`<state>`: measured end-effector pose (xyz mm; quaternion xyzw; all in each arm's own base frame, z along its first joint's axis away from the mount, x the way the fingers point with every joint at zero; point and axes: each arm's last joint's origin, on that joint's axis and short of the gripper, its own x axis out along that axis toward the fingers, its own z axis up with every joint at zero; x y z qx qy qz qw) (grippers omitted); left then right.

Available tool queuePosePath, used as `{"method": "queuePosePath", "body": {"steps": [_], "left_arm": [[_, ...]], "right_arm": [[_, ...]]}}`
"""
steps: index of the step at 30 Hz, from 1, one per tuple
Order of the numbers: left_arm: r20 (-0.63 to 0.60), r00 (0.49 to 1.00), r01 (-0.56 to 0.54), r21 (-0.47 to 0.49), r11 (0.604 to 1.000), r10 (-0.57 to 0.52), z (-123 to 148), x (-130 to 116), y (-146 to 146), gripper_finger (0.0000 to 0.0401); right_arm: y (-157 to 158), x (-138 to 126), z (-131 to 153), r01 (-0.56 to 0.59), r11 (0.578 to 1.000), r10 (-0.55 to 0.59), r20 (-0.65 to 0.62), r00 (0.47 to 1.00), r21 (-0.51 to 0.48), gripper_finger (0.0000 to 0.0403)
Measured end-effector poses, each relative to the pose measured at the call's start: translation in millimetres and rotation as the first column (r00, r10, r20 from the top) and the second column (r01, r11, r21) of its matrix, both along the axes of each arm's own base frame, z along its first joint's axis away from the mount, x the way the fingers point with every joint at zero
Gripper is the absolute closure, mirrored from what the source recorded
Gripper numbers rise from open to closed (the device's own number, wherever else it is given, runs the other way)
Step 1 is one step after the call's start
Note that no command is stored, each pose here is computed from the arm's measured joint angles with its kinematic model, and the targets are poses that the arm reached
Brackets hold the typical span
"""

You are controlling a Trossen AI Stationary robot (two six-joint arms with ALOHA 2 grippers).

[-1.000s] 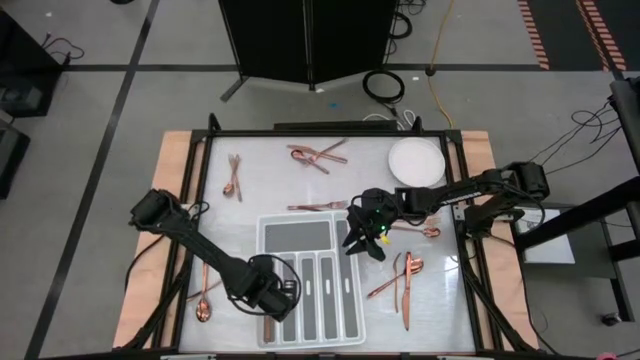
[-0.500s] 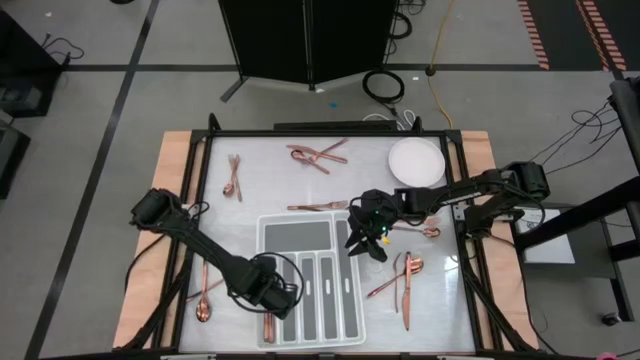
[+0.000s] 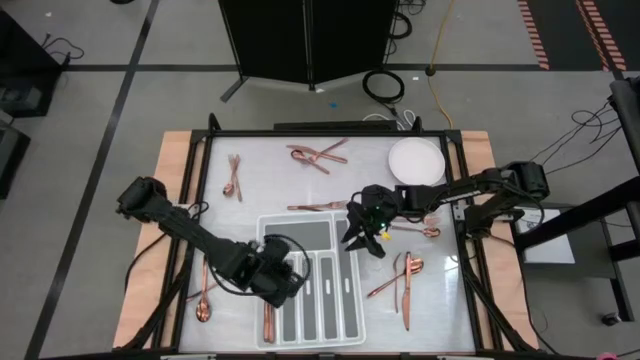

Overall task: Sort silverware
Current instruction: Put the top knife into the silverware tray

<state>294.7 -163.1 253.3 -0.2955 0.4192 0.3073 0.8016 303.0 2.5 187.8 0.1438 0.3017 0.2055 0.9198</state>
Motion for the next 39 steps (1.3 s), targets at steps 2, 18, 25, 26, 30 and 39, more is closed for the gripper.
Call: {"method": "queuePosePath", "body": {"steps": [2,18,25,26,30,39], "left_arm": [[0.015,0.999,0.044,0.168,0.985,-0.047,2,8,14,0.0290],[-0.124,0.919,0.392,0.379,0.838,-0.374,-16,56,186,0.0289],[0.005,0.943,0.295,0.451,0.843,-0.333,-16,7,216,0.0289],[0.048,0.943,0.271,0.465,0.843,-0.329,-17,-4,219,0.0289],[0.283,0.905,0.127,0.536,0.835,-0.319,-23,-45,223,0.0289],[0.673,0.683,-0.349,0.643,0.682,-0.284,-30,-96,227,0.0289]], "right_arm": [[-8,3,5,0.024,1.000,-0.024,0.015,1.000,-0.001,0.0273],[-130,-14,59,0.146,0.906,-0.200,-0.098,0.975,-0.397,0.0273],[-192,-44,44,0.288,0.895,-0.351,-0.143,0.925,-0.340,0.0273],[-201,-46,38,0.303,0.892,-0.368,-0.148,0.918,-0.335,0.0273],[-229,-41,8,0.360,0.890,-0.429,-0.245,0.869,-0.281,0.0273],[-267,-6,-20,0.389,0.835,-0.533,-0.398,0.747,-0.389,0.0273]]}}
